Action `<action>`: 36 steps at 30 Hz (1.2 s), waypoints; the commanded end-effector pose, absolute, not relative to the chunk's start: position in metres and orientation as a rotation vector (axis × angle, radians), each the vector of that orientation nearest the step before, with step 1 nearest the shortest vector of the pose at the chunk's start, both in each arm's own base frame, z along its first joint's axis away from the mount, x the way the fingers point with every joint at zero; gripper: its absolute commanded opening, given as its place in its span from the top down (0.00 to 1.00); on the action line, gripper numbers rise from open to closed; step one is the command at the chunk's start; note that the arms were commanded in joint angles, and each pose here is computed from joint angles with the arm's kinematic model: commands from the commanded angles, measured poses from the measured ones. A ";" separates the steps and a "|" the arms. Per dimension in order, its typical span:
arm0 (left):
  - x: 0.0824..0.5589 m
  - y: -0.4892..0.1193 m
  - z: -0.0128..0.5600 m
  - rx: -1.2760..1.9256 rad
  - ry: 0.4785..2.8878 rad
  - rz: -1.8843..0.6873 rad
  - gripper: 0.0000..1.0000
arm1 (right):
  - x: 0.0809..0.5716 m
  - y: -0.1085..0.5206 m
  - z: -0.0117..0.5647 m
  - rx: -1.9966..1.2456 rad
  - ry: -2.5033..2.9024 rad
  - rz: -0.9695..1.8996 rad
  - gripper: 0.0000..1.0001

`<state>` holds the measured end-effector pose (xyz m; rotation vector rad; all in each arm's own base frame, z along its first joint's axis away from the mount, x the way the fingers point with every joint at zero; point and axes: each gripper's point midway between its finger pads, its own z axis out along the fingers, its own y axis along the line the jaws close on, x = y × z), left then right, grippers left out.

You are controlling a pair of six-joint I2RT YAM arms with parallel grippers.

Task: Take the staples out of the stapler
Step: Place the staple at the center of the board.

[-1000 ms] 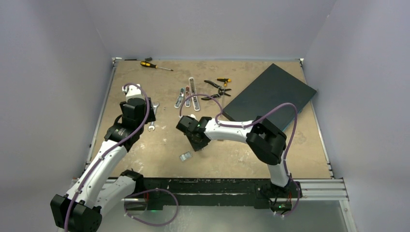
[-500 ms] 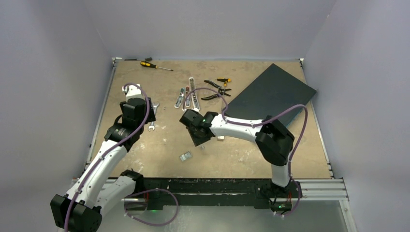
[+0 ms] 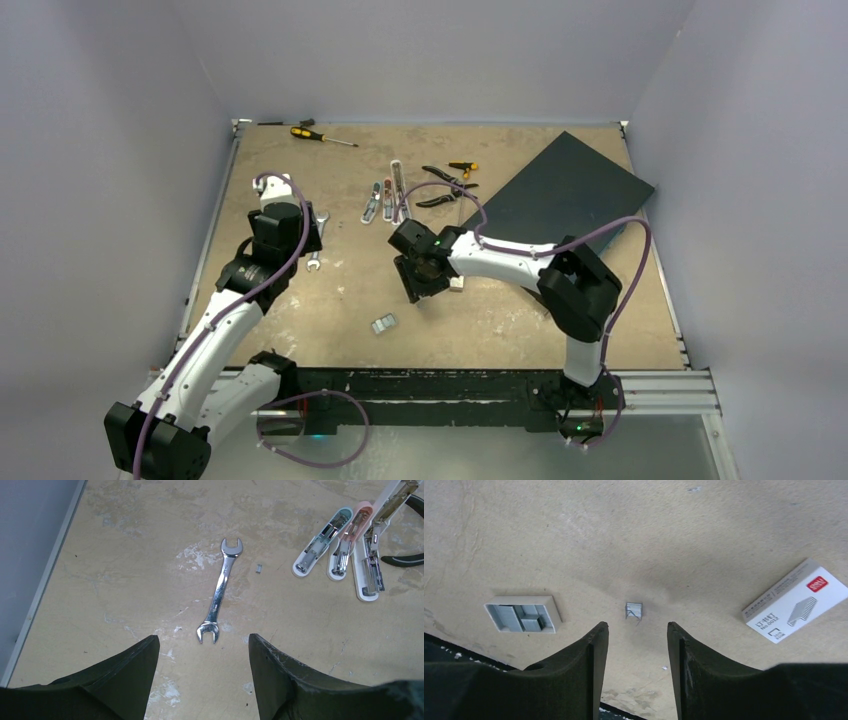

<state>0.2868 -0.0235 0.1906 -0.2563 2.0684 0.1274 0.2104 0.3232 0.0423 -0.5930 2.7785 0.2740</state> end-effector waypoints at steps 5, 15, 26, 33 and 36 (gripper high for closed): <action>0.291 -0.027 0.196 -0.245 2.042 0.107 0.36 | 0.202 0.336 0.036 -0.631 2.801 0.382 0.51; 0.291 -0.027 0.196 -0.246 2.041 0.107 0.36 | 0.206 0.324 0.026 -0.627 2.812 0.263 0.55; 0.291 -0.028 0.197 -0.244 2.039 0.102 0.36 | 0.210 0.324 0.017 -0.638 2.802 0.241 0.65; 0.291 -0.028 0.196 -0.244 2.042 0.103 0.35 | 0.209 0.322 0.016 -0.650 2.803 0.232 0.67; 0.291 -0.028 0.196 -0.243 2.042 0.102 0.35 | 0.209 0.324 0.017 -0.656 2.799 0.247 0.62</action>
